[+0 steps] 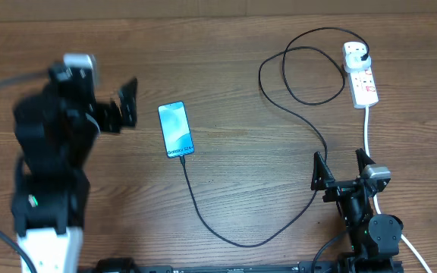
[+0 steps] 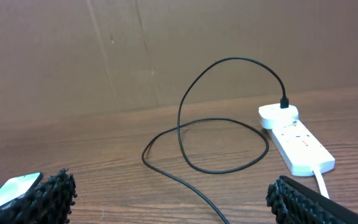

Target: Plug charger to phone and switch on socket

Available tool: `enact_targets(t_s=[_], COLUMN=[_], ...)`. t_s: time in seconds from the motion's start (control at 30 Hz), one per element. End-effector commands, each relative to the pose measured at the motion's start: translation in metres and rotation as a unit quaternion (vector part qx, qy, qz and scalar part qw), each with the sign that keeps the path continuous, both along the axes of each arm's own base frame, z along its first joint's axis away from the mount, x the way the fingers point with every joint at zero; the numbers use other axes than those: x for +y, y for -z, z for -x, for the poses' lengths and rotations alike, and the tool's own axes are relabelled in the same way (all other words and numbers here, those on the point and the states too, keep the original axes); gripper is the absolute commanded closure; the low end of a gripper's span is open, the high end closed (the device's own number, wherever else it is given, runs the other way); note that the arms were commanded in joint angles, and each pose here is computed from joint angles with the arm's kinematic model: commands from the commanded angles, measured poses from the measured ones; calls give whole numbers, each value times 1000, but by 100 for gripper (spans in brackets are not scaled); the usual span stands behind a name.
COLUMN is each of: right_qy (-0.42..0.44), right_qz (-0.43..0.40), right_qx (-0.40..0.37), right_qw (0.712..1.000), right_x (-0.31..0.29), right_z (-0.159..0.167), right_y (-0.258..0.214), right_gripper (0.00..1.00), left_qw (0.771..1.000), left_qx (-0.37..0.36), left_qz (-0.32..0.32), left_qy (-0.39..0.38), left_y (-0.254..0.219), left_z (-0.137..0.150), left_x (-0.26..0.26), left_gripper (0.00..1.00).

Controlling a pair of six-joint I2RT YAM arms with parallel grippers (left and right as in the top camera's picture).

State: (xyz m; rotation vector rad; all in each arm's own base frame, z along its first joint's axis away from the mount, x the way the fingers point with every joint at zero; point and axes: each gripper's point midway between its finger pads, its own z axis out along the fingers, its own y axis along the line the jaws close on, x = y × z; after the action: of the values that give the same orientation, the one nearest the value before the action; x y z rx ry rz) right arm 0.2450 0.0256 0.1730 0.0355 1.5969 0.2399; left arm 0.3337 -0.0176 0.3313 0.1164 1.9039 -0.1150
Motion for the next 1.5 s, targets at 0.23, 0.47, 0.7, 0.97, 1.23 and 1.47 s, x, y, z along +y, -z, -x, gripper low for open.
enact_targets(t_s=[0.23,0.47,0.7,0.97,1.23,1.47], right_qy=[-3,-3,-3,-3,-3,-3], right_qz=[-1,-1,-1,-1,-1,-1], right_qx=[-2,-2,-2,-2,-2,-2], right_qw=[1000,1000,1000,1000,1000,1000], right_x=[2,2,2,1,2,2], right_z=[0,0,0,0,0,0], right_y=[2,2,2,2,2,2], right_gripper=[0,0,0,0,0,0], left_qw=[996,987,980,984,985,985], left_qx=[-86,-141,-163,-132,-132,-132], left_qz=[-25,0,-5,-25,-25,-25], left_qy=[-18,-82,-113,-116,-112,-112], left_y=[79,119,148,174,174,174], left_z=[53,75,84,88,88,88], left_x=[6,25,35,37,36,36], left_gripper=[0,0,0,0,0,0])
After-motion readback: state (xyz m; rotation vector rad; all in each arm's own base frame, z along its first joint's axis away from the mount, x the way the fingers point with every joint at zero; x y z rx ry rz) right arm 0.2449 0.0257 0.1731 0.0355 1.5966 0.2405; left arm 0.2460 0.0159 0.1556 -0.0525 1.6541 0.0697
